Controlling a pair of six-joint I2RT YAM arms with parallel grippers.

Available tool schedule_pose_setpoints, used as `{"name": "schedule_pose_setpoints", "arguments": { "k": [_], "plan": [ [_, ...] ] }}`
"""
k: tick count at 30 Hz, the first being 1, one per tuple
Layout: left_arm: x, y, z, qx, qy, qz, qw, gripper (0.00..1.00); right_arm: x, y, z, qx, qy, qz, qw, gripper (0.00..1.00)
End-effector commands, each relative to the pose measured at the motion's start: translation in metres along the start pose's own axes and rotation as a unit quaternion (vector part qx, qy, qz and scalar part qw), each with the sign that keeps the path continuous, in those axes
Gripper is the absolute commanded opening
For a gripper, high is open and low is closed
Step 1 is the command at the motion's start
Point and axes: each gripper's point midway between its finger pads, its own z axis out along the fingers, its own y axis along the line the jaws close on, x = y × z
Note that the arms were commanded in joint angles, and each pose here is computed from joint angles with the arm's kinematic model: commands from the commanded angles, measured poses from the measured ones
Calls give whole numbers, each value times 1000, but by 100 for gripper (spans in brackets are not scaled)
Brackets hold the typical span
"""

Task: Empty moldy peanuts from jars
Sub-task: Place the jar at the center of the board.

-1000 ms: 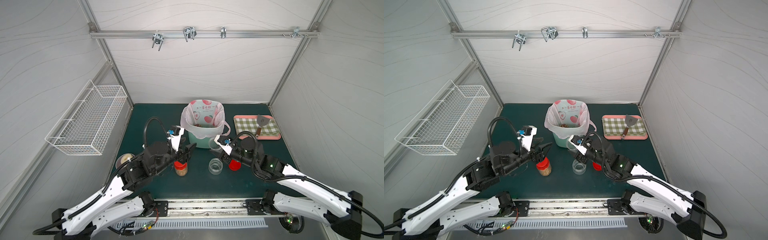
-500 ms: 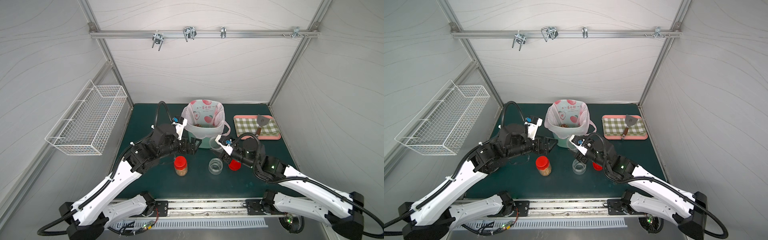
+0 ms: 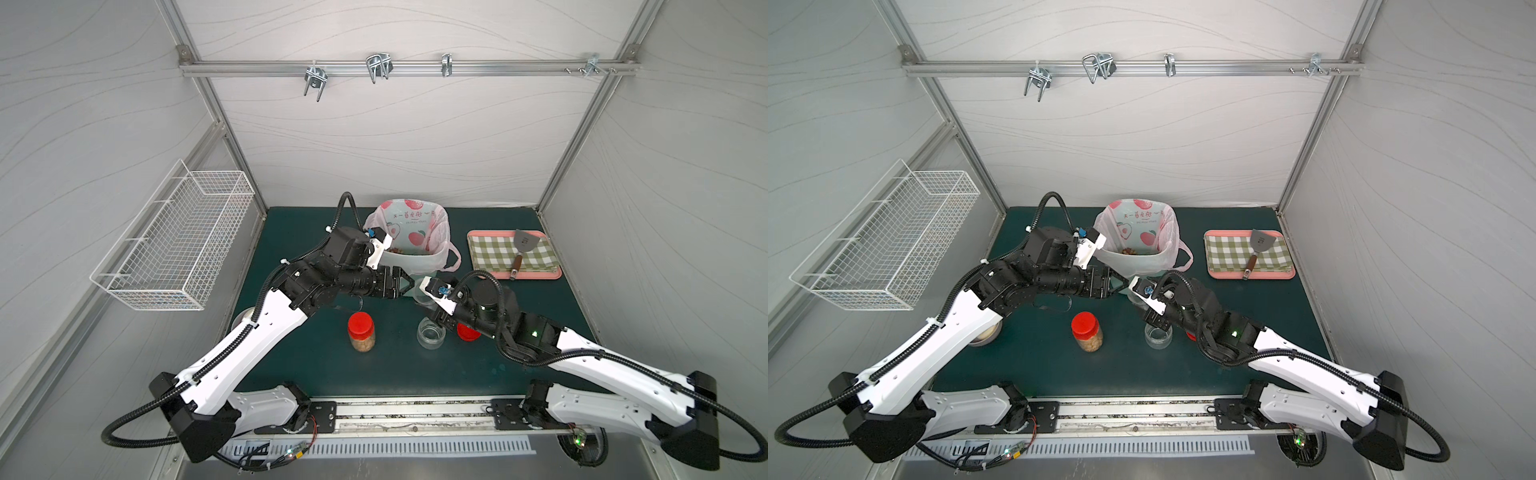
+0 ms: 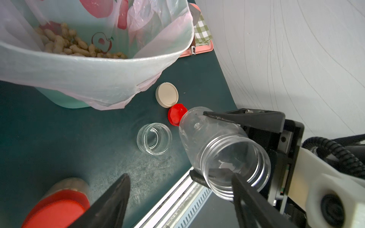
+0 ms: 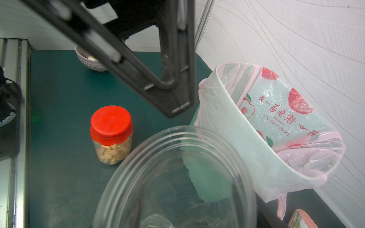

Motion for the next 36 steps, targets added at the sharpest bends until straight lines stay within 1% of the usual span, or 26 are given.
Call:
{"name": "schedule_pose_setpoints", "arguments": {
  "k": [1,8,13,18,26,30,36],
  "plan": [
    [-10,-9,-2,13,-9,1,1000,75,-14,-6,-1,14,-23,-6,1000,0],
    [-17,-5,10,10,-20,0,1000,63,-12,-4,6,10,-16,-4,1000,0],
    [-14,-2,20,6,-12,-2,1000,62,-9,-3,11,8,-7,-2,1000,0],
    [-11,2,33,-2,-6,-3,1000,56,-9,-1,13,5,-4,-1,1000,0],
    [-7,5,50,-9,3,-3,1000,40,-8,-2,15,8,-1,1,1000,0],
    [-8,7,52,-22,-1,4,1000,33,-6,-2,17,7,5,1,1000,0],
    [-11,11,51,-34,-12,8,999,17,-2,-3,21,12,18,3,1000,0]
  ]
}}
